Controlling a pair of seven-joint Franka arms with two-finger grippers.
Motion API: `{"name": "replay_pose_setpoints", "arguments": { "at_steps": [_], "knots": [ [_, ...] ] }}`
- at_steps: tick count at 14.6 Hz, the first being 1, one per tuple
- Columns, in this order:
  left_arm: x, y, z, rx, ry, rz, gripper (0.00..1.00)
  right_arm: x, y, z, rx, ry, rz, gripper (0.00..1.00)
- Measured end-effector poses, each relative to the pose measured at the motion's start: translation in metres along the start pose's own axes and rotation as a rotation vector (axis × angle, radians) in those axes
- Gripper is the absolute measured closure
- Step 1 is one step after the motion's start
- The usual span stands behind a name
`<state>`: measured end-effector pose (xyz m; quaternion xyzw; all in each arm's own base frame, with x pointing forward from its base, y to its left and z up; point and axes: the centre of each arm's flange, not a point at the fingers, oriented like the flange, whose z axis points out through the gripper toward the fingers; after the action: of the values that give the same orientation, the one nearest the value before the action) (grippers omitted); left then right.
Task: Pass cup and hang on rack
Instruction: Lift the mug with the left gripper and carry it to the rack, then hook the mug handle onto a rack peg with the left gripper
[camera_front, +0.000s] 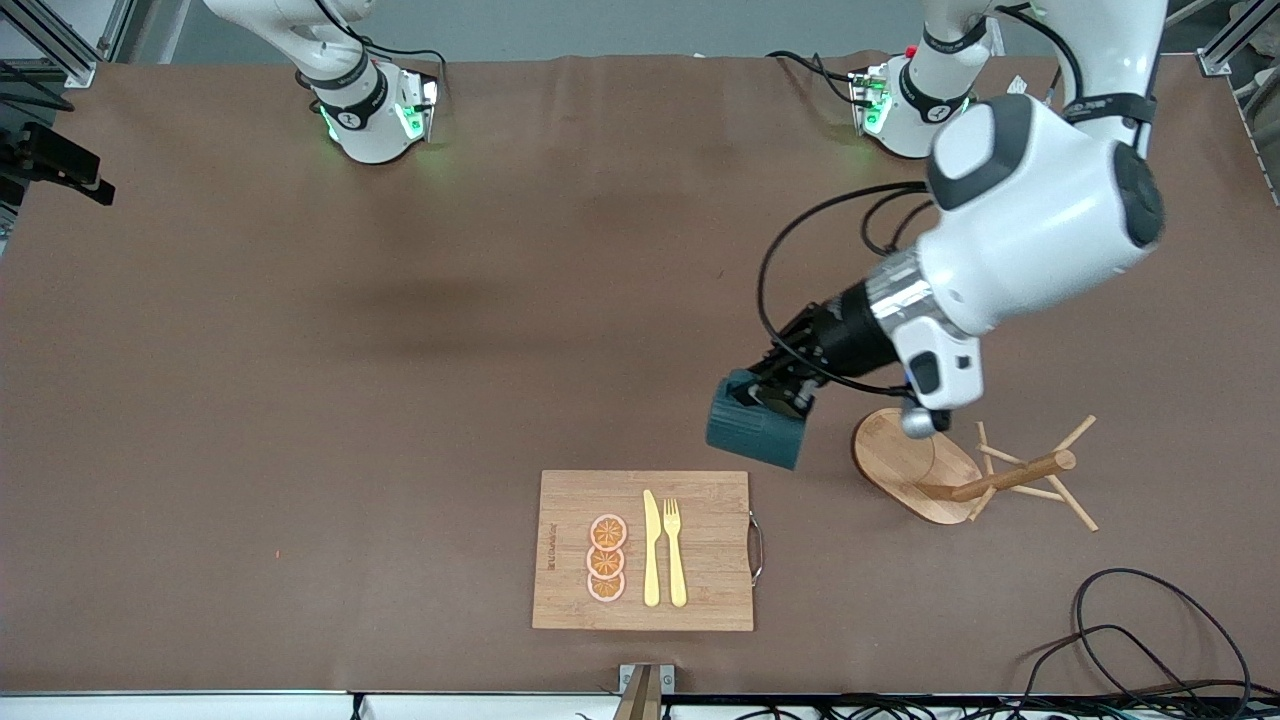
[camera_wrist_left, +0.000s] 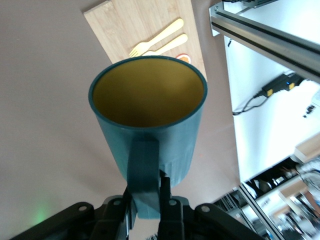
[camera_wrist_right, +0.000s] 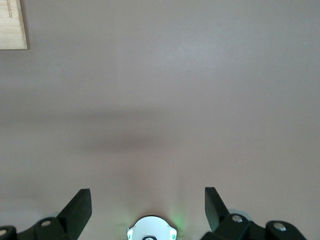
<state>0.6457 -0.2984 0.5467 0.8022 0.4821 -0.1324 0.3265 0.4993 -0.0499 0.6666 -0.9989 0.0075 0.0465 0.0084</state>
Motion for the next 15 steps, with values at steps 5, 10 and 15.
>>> {"name": "replay_pose_setpoints", "arguments": {
  "at_steps": [5,10,15],
  "knots": [
    [0.072,-0.019,-0.006,-0.045,-0.105,0.006,0.79,0.001,-0.001,0.0,0.002,0.004,-0.002,0.0],
    [0.154,-0.057,-0.024,-0.051,-0.203,0.051,0.79,0.001,-0.001,0.0,0.002,0.004,-0.002,0.0],
    [0.219,-0.098,-0.047,-0.038,-0.246,0.084,0.79,0.001,-0.001,0.0,0.003,0.003,-0.002,0.0]
  ]
}}
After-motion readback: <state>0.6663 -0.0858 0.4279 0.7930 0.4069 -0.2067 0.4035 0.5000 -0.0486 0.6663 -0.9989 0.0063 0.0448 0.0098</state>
